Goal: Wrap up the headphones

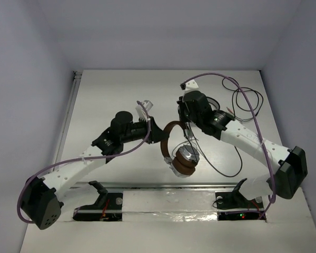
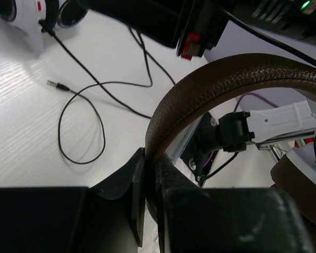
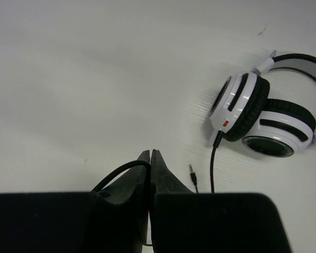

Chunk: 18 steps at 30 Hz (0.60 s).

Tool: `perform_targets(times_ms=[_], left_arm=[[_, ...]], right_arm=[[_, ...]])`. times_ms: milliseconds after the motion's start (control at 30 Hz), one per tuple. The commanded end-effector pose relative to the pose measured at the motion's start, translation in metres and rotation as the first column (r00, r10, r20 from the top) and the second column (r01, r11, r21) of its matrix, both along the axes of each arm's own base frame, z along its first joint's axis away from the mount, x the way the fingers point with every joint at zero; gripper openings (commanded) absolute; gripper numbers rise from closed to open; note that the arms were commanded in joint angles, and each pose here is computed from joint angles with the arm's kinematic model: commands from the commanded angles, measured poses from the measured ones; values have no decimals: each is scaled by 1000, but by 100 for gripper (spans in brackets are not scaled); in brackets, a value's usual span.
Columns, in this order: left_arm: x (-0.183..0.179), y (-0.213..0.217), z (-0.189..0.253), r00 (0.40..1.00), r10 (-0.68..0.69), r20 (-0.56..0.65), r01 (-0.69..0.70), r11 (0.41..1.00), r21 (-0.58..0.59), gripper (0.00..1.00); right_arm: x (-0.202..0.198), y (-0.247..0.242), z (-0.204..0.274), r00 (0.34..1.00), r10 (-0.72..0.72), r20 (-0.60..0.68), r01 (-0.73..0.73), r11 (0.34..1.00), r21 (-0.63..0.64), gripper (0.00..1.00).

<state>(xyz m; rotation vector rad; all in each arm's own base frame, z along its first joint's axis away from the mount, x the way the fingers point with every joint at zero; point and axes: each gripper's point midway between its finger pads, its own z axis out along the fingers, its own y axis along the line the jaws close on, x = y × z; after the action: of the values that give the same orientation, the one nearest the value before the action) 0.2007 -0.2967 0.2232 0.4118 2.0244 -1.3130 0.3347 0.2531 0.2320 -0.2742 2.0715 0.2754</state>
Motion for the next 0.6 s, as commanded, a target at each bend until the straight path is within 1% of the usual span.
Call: perform_targets(times_ms=[0,167,200,267,300,333,367,433,467,500,567], left_arm=[[-7,-1,65,991,8,134,18,982,-186,0],[-5,9,91,981,90,170,-41,961,-273,0],[-4,12,97,977,116,177,-60,954,-293,0],[-4,15,105,973,136,185,-68,941,-331,0],[-4,17,110,973,151,174,-80,931,-357,0],[-5,18,111,973,156,171,-83,924,-373,0],[-5,19,119,970,165,180,-81,913,-400,0],[-3,22,128,968,192,161,-106,895,-432,0],[-3,23,133,966,200,162,-108,886,-451,0],[-2,25,137,963,219,156,-124,877,-464,0],[-2,27,147,962,228,148,-129,863,-488,0]], right_arm=[[-2,9,26,998,25,54,-33,988,153,0],[-11,14,13,998,53,22,-57,979,197,5],[-11,15,16,998,63,28,-68,972,227,5],[-18,19,10,995,98,20,-99,963,249,15],[-22,28,20,988,144,48,-151,943,295,15],[-25,31,22,985,160,60,-171,933,315,20],[-30,32,14,982,182,56,-190,927,323,21],[-39,45,33,957,255,140,-290,872,394,29],[-44,46,22,952,274,135,-306,863,402,29],[-49,52,33,936,303,181,-352,828,436,29],[-57,53,27,924,326,197,-381,802,459,30]])
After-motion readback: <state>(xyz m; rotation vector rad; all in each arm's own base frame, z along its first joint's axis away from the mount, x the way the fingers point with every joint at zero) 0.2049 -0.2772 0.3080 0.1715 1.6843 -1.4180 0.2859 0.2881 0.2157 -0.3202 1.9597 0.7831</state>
